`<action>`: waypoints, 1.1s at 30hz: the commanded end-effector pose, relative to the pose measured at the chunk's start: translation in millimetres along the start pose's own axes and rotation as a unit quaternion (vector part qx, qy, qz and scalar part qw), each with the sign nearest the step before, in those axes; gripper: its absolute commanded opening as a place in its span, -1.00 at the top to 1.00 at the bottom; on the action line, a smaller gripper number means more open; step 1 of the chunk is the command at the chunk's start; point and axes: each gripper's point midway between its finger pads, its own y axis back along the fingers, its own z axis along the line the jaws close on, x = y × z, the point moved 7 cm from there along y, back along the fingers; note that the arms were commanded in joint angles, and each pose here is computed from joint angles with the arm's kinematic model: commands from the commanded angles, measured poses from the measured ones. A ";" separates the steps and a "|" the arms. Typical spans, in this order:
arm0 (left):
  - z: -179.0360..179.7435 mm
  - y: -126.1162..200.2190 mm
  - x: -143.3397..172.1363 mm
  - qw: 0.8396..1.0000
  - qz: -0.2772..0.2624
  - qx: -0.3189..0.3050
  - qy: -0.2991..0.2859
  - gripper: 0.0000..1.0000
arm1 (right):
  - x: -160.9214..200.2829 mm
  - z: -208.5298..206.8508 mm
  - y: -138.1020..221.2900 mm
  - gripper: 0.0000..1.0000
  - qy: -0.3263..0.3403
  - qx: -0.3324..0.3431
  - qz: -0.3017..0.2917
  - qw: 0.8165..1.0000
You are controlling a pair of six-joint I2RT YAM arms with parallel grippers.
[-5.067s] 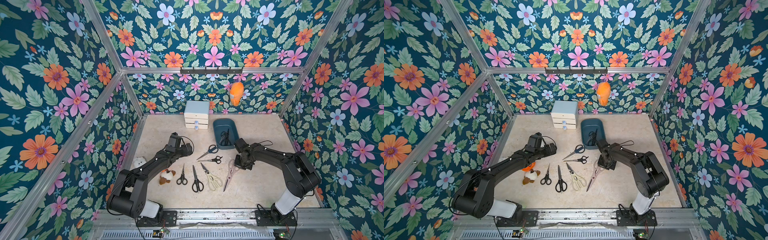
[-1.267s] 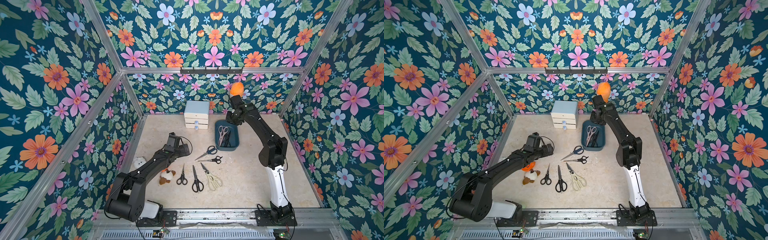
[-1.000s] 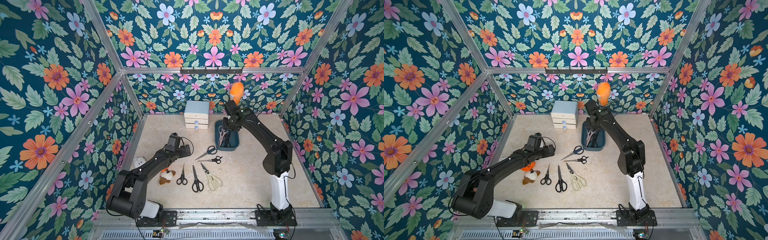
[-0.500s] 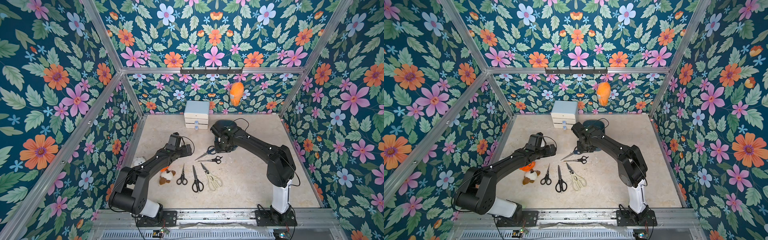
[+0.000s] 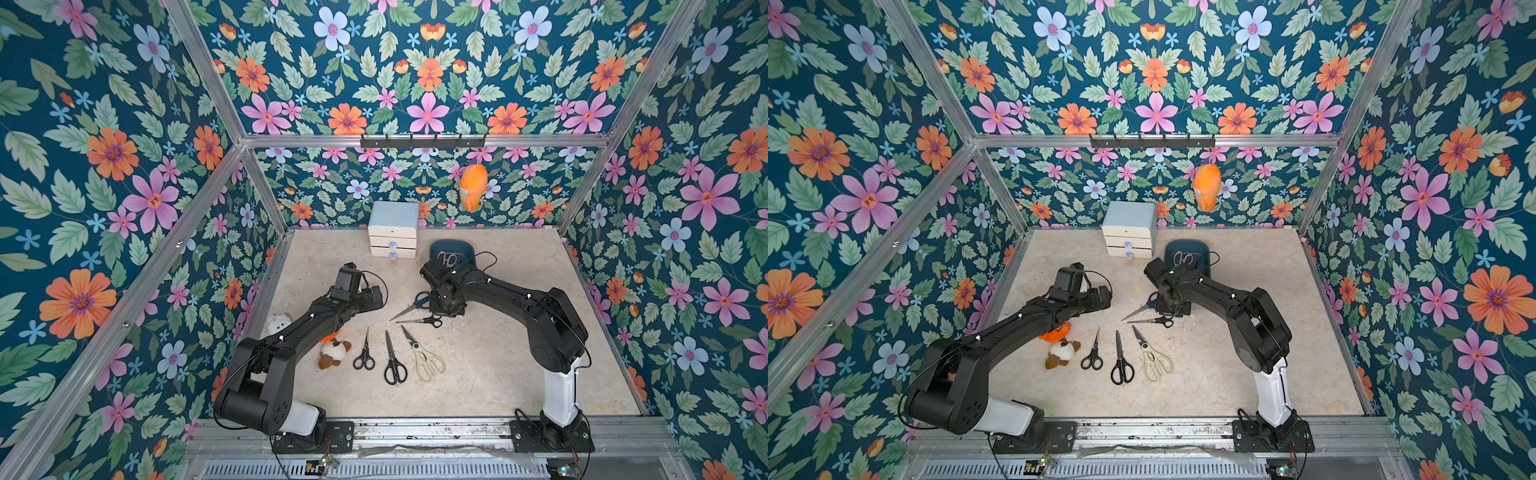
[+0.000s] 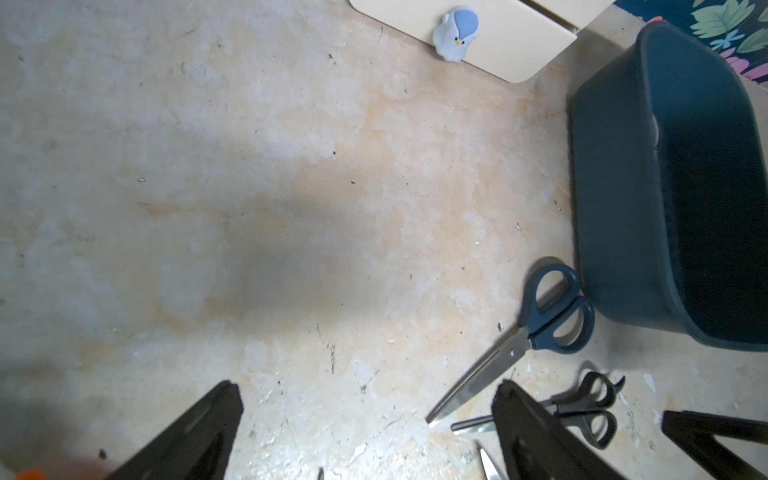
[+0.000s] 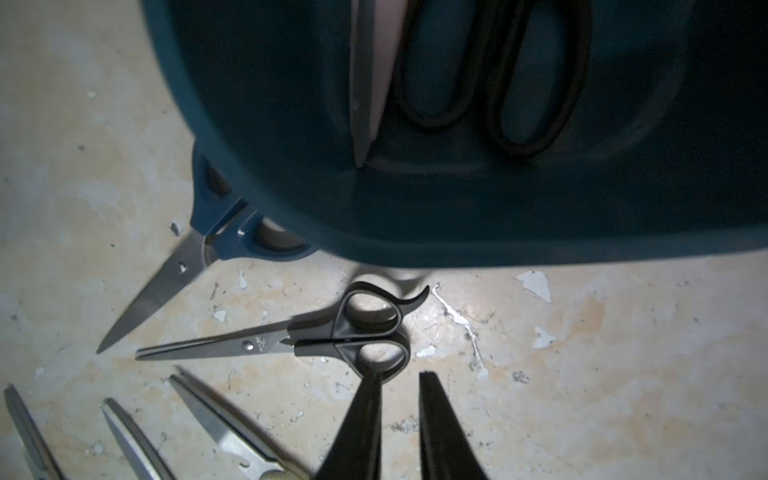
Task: Put the scissors into the storage box
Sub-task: Pick up the scissors from the center of the board.
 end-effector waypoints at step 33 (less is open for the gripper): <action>15.8 7.2 18.5 1.000 -0.003 -0.021 0.016 -0.99 | 21.9 2.2 -26.2 0.64 -0.228 0.008 -0.003 0.974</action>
